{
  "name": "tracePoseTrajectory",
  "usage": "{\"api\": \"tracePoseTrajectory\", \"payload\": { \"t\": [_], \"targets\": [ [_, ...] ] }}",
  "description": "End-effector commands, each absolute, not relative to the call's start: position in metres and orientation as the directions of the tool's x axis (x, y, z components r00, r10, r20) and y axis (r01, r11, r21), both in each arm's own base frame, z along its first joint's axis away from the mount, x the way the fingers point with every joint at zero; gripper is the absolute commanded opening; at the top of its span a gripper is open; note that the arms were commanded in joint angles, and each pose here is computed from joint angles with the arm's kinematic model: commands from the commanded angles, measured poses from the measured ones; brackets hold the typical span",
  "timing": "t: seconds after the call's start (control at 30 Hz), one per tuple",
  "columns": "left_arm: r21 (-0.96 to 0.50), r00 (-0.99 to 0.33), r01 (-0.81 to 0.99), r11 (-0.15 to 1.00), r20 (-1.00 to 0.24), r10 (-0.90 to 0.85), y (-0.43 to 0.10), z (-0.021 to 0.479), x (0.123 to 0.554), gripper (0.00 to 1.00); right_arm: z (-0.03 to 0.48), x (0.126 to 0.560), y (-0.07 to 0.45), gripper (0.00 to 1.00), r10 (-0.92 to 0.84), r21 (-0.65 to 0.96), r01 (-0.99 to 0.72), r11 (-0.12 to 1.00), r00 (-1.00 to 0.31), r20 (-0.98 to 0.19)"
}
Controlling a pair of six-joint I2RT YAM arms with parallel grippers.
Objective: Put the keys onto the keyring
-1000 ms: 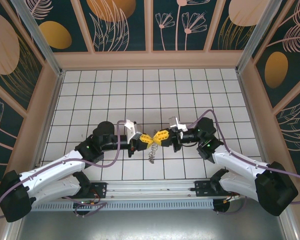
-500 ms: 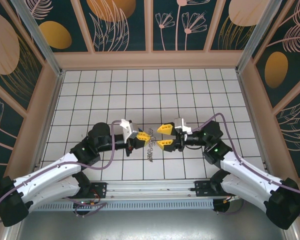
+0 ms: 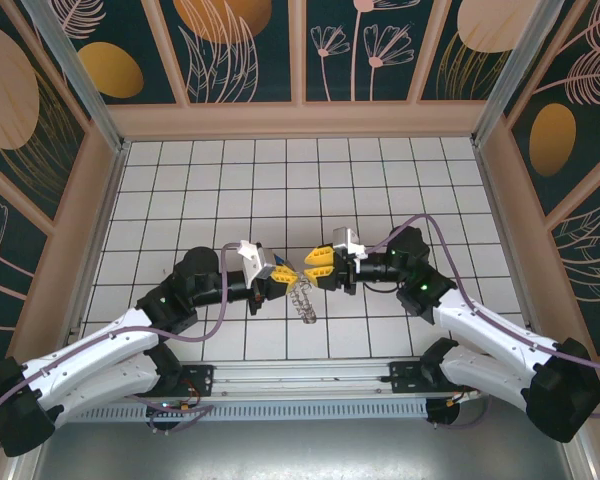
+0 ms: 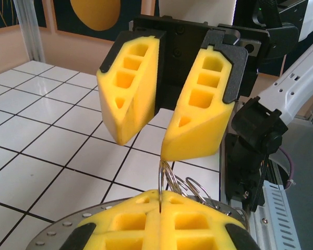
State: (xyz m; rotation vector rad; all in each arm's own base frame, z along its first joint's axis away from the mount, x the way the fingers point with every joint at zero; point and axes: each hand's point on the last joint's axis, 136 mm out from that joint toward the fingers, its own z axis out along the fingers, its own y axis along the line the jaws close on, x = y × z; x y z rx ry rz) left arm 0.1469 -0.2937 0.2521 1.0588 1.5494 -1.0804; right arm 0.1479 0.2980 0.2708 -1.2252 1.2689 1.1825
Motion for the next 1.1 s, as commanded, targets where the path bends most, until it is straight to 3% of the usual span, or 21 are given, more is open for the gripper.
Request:
{"api": "tracePoseTrajectory", "payload": {
  "t": [0.0,0.53,0.77,1.07],
  "targets": [
    [-0.120,-0.146,0.967,0.225,-0.984,0.103,-0.294,0.268,0.144,0.00,0.278,0.140,0.304,0.28,-0.050,-0.020,-0.999,-0.030,0.022,-0.999],
    [-0.121,-0.143,0.973,0.196,-0.985,0.098,-0.296,0.270,0.140,0.00,0.263,0.134,0.311,0.19,-0.104,0.010,-0.998,-0.070,-0.003,-0.995],
    [-0.121,-0.142,0.973,0.195,-0.985,0.094,-0.296,0.271,0.139,0.00,0.260,0.134,0.312,0.00,-0.119,0.005,-0.998,-0.067,0.003,-0.993],
    [-0.132,-0.160,0.966,0.223,-0.980,0.116,-0.295,0.269,0.141,0.02,0.257,0.129,0.323,0.00,-0.182,-0.046,-0.994,-0.098,0.063,-0.981]
  ]
}}
